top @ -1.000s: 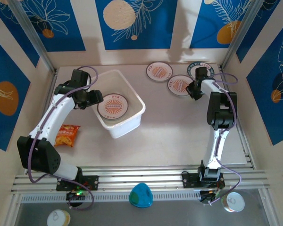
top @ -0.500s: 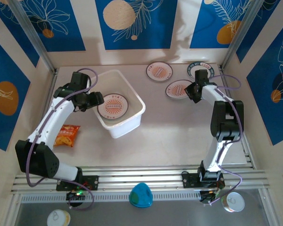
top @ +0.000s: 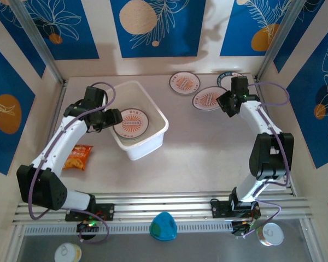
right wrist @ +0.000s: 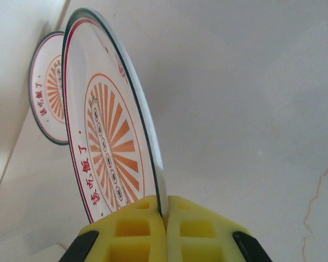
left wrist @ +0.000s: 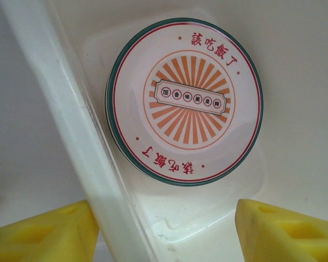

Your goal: Place the plates into the plastic bin on the countertop

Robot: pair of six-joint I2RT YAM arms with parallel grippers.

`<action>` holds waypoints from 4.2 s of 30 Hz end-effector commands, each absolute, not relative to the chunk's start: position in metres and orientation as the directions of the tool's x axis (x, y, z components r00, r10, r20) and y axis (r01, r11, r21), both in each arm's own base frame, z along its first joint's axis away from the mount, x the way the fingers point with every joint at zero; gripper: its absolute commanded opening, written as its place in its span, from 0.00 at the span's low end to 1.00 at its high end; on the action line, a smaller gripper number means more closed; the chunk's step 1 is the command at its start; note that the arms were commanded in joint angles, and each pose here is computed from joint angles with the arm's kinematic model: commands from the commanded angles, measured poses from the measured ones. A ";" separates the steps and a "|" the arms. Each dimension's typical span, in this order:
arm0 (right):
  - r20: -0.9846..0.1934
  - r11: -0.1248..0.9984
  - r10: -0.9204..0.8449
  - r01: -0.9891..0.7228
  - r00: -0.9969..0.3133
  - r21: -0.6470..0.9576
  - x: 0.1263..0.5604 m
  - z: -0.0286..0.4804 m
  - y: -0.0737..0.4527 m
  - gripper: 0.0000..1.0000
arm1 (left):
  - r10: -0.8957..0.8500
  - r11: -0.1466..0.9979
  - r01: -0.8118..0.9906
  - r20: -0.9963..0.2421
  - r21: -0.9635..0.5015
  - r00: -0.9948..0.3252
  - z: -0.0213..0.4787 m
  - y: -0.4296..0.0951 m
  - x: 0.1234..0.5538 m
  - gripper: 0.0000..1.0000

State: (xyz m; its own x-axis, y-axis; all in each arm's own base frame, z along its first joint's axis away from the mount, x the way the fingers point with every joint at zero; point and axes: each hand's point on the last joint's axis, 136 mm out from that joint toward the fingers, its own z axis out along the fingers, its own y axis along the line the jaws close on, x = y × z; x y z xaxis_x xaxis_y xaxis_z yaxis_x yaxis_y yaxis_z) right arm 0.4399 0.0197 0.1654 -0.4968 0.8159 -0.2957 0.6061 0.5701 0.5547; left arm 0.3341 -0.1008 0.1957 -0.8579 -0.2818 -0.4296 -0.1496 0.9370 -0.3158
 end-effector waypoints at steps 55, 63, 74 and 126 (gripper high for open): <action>-0.382 0.622 0.724 0.304 -0.574 0.722 0.380 0.327 0.254 0.00 | -0.291 0.906 -0.007 -0.608 -0.424 -0.738 0.273 -0.097 0.348 0.73; -0.386 0.689 0.671 0.339 -0.634 0.640 0.399 0.288 0.302 0.00 | -0.296 0.903 -0.016 -0.595 -0.430 -0.747 0.265 -0.087 0.353 0.74; -0.320 0.736 0.619 0.388 -0.717 0.554 0.395 0.232 0.331 0.00 | -0.286 0.917 -0.044 -0.578 -0.396 -0.764 0.253 -0.072 0.355 0.74; -0.230 0.777 0.628 0.582 -0.744 0.239 0.352 0.108 0.333 0.24 | -0.278 0.911 -0.053 -0.516 -0.409 -0.810 0.222 -0.077 0.362 0.73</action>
State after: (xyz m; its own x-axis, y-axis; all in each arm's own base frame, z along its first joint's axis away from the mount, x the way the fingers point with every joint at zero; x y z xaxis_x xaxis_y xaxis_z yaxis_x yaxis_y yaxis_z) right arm 0.3603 0.3381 0.1211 -0.7444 0.6197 -0.2488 0.5553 0.7814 0.2847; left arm 0.3652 -0.0780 0.2111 -0.8246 -0.2848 -0.4888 -0.0830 0.9156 -0.3935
